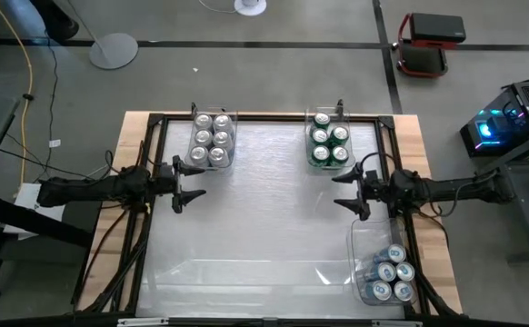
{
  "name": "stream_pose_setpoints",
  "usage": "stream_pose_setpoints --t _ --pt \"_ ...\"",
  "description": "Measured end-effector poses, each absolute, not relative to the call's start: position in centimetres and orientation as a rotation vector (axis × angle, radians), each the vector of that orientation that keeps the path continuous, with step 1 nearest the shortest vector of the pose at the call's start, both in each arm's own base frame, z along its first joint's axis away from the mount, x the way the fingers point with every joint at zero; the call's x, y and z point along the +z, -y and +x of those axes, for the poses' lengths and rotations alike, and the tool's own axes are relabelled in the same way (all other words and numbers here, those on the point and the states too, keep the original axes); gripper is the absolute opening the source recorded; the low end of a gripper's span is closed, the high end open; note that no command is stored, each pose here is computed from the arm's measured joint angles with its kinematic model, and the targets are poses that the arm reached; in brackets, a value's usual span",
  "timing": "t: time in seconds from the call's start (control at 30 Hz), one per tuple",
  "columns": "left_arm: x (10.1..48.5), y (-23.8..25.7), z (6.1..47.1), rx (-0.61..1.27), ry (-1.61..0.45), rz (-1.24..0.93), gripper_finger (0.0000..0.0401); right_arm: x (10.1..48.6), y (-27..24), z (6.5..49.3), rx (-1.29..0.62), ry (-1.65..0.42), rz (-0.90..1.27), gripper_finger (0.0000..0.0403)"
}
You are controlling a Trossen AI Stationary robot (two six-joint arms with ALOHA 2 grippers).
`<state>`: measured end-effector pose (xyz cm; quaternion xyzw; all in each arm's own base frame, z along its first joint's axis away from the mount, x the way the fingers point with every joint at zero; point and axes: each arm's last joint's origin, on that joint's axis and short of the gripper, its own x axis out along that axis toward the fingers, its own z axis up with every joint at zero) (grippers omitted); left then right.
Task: Sort soda cans
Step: Return to Home Position
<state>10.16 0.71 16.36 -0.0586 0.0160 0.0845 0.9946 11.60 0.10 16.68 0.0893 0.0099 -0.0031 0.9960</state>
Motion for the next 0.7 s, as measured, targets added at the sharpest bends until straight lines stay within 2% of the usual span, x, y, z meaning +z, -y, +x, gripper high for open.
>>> stream_pose_setpoints --t 0.43,0.7 --pt "16.4 -0.7 10.2 0.169 -0.032 -0.117 0.0339 16.1 -0.5 10.7 0.026 -0.076 0.176 0.035" --pt "16.4 -0.7 10.2 0.173 -0.032 -0.117 0.0339 17.5 -0.3 9.7 0.044 0.099 0.171 0.035"
